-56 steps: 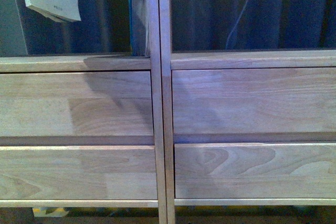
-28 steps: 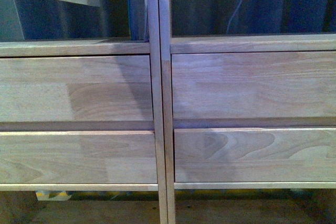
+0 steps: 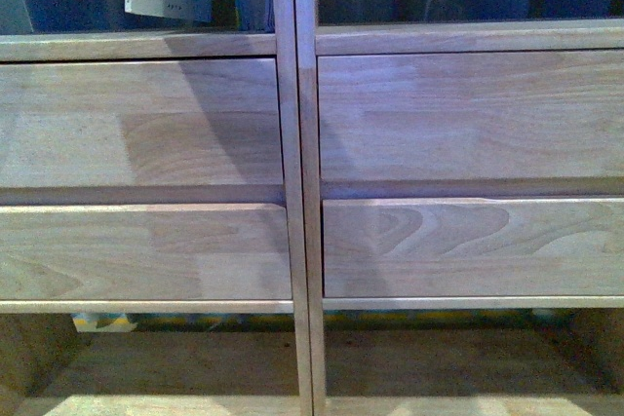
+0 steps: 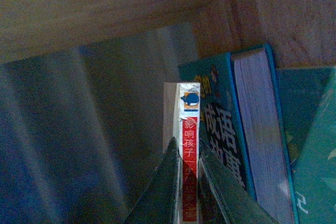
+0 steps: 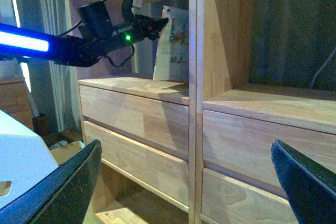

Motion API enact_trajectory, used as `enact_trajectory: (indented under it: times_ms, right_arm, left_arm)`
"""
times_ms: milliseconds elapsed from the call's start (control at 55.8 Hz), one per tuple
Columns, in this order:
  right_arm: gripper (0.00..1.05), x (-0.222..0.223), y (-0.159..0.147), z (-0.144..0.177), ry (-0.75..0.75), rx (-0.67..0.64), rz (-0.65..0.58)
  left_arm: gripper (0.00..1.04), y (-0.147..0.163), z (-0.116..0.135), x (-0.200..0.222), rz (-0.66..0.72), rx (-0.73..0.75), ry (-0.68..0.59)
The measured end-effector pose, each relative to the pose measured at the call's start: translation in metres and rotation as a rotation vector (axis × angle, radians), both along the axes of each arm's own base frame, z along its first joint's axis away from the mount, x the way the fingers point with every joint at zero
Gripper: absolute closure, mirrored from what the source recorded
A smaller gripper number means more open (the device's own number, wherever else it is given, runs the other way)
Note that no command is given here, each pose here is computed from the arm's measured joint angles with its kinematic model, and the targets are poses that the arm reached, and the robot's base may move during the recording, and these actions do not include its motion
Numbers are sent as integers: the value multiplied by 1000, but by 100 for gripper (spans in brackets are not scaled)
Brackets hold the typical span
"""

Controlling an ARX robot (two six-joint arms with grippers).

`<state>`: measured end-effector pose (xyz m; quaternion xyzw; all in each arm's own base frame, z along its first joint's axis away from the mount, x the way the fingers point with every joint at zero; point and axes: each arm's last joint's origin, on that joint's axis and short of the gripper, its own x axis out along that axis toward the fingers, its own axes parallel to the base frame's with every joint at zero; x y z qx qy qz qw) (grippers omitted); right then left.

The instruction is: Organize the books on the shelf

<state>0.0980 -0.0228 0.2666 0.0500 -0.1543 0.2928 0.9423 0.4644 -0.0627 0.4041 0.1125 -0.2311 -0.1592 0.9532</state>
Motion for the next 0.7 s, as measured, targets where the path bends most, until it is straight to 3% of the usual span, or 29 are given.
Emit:
enact_trajectory:
  times_ms: [699]
  right_arm:
    - [7,0,-1,-4,13,20,-19]
  left_arm:
    - [98,-21,-18,27,-5,52,-19]
